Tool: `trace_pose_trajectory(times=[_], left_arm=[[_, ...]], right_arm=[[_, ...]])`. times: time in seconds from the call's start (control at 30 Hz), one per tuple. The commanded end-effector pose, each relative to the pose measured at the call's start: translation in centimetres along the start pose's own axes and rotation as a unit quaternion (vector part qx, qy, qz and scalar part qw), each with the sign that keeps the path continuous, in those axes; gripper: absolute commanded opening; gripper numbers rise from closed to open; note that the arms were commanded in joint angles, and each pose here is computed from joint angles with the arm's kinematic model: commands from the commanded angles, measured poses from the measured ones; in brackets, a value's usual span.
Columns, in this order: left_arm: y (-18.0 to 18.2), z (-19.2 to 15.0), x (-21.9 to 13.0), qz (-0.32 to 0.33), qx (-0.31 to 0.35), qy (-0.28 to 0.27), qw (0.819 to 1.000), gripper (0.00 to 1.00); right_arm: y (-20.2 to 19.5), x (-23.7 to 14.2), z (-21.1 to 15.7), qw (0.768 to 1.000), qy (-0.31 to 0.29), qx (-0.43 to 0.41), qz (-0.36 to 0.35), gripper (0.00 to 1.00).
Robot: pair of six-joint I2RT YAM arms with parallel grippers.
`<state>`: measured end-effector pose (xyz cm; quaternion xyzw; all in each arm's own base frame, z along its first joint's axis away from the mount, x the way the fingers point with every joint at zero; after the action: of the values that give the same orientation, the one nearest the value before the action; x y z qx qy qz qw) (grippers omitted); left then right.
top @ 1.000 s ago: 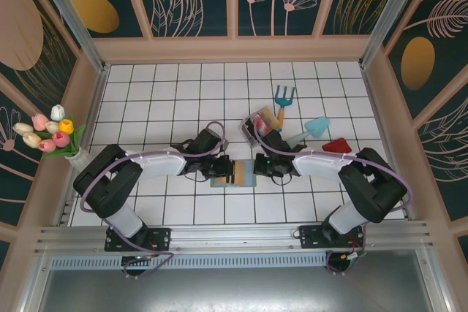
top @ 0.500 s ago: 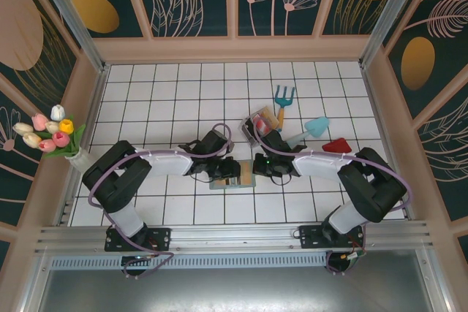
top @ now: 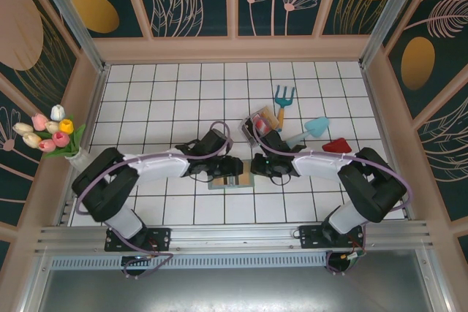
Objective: Put the credit cards into the card holder
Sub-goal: Insert the credit card into the card slot, then close the card holder at the center of the table.
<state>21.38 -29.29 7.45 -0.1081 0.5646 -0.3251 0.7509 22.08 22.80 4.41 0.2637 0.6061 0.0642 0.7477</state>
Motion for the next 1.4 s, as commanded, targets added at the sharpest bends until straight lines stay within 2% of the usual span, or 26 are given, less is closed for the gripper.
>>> trace_pose_trajectory(times=[0.0, 0.23, 0.37, 0.43, 0.53, 0.63, 0.8, 1.1, 1.27, 1.37], left_arm=[[1.1, 0.3, -2.0, 0.051, 0.01, -0.027, 0.998, 0.54], [5.1, -0.9, -3.7, 0.133, -0.015, -0.033, 0.99, 0.59], [7.3, -1.5, -4.2, 0.127, -0.051, -0.041, 0.99, 0.62], [7.6, -1.7, -4.1, 0.113, -0.06, -0.044, 0.991, 0.68], [8.2, -2.0, -3.8, 0.114, -0.069, -0.043, 0.99, 0.69], [7.7, -2.0, -3.1, 0.082, -0.072, -0.042, 0.993, 0.69], [6.7, -1.7, -2.2, 0.042, -0.067, -0.035, 0.996, 0.65], [7.3, -2.1, -0.7, 0.045, -0.073, -0.012, 0.996, 0.64], [5.3, -1.3, -0.8, -0.016, -0.058, -0.018, 0.998, 0.5], [4.4, -0.6, -1.7, -0.03, -0.054, -0.032, 0.998, 0.43]], right_arm=[[-0.7, -1.0, 0.0, 0.999, -0.01, 0.0, -0.031, 0.25], [-0.6, -1.7, 0.0, 1.0, -0.012, 0.0, -0.027, 0.27], [0.1, -1.8, -0.3, 1.0, -0.002, -0.003, -0.004, 0.27], [0.2, -1.6, -0.3, 1.0, 0.002, -0.003, -0.002, 0.26], [0.1, -1.2, -0.3, 1.0, 0.004, -0.002, -0.007, 0.26], [-0.1, -0.9, -0.4, 1.0, 0.007, -0.003, -0.012, 0.25], [-0.3, -0.4, -0.6, 1.0, 0.015, -0.004, -0.013, 0.18], [-0.4, 0.2, -0.9, 1.0, 0.023, -0.004, -0.013, 0.13], [-0.3, 0.2, -0.8, 1.0, 0.021, -0.007, -0.011, 0.09], [-0.5, 0.2, -0.8, 1.0, 0.02, -0.007, -0.016, 0.08]])
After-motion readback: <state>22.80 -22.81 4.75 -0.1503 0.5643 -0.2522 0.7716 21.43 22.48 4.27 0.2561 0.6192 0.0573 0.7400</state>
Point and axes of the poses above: each hand's point on the last joint's axis, 136 mm out from that joint toward the fingers, its own x axis out along the fingers, its own y axis along the line the jaws close on, z = x × y, the point moved 3 cm from there along -x, back along the fingers, and after that the axes turned 15 degrees about x, right-handed, at the moved point
